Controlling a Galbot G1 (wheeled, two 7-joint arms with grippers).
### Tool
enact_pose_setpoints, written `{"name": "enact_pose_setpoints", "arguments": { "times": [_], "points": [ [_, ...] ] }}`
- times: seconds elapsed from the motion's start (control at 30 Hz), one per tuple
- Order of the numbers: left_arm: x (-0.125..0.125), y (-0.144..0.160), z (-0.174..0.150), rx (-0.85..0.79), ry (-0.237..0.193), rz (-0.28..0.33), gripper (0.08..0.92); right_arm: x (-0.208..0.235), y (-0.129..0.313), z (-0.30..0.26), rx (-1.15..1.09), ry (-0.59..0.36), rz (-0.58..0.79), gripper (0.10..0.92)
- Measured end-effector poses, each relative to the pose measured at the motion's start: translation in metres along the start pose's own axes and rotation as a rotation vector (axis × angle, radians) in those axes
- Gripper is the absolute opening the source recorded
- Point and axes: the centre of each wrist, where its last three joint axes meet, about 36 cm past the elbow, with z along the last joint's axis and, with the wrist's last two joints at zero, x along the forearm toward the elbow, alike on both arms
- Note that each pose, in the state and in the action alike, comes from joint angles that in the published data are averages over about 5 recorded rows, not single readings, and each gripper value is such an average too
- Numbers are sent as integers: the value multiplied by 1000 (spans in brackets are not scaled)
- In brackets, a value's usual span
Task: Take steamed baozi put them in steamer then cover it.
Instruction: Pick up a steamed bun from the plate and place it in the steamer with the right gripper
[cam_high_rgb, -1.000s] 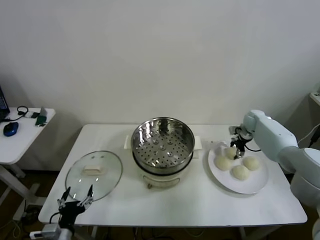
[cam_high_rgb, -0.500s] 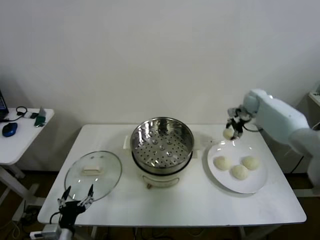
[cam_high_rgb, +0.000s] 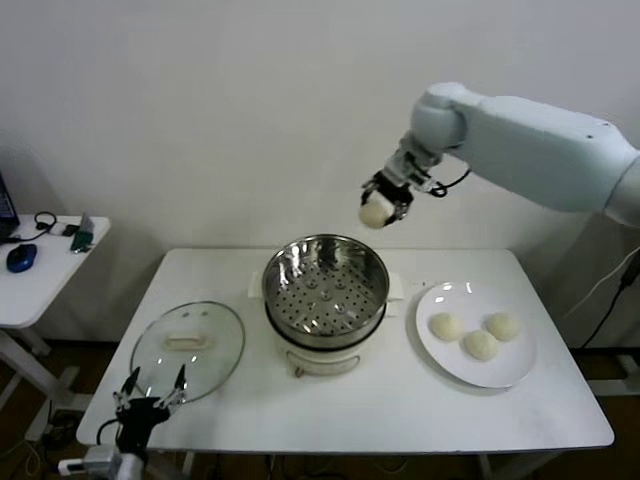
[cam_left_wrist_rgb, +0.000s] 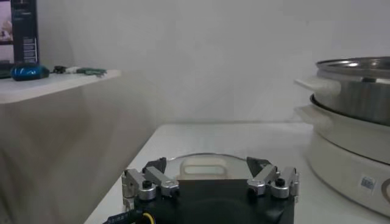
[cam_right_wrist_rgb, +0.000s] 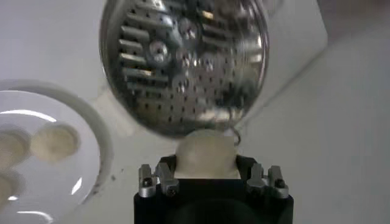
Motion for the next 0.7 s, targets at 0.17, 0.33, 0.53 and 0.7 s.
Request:
{"name": "enact_pose_setpoints", "arguments": {
  "times": [0.17, 0.33, 0.53, 0.7],
  "points": [
    [0, -1, -2, 0, -2, 3, 823, -40, -12, -19, 129, -1, -17, 662],
    [2, -1, -2, -1, 0, 4, 823, -85, -18, -24, 194, -5, -16, 662],
    [3, 0, -1, -3, 1, 3, 823, -130, -20, -30, 235, -23, -6, 662],
    [2, 0, 0, -2, -1, -1, 823, -152, -23, -31, 250, -33, 0, 662]
  ]
}}
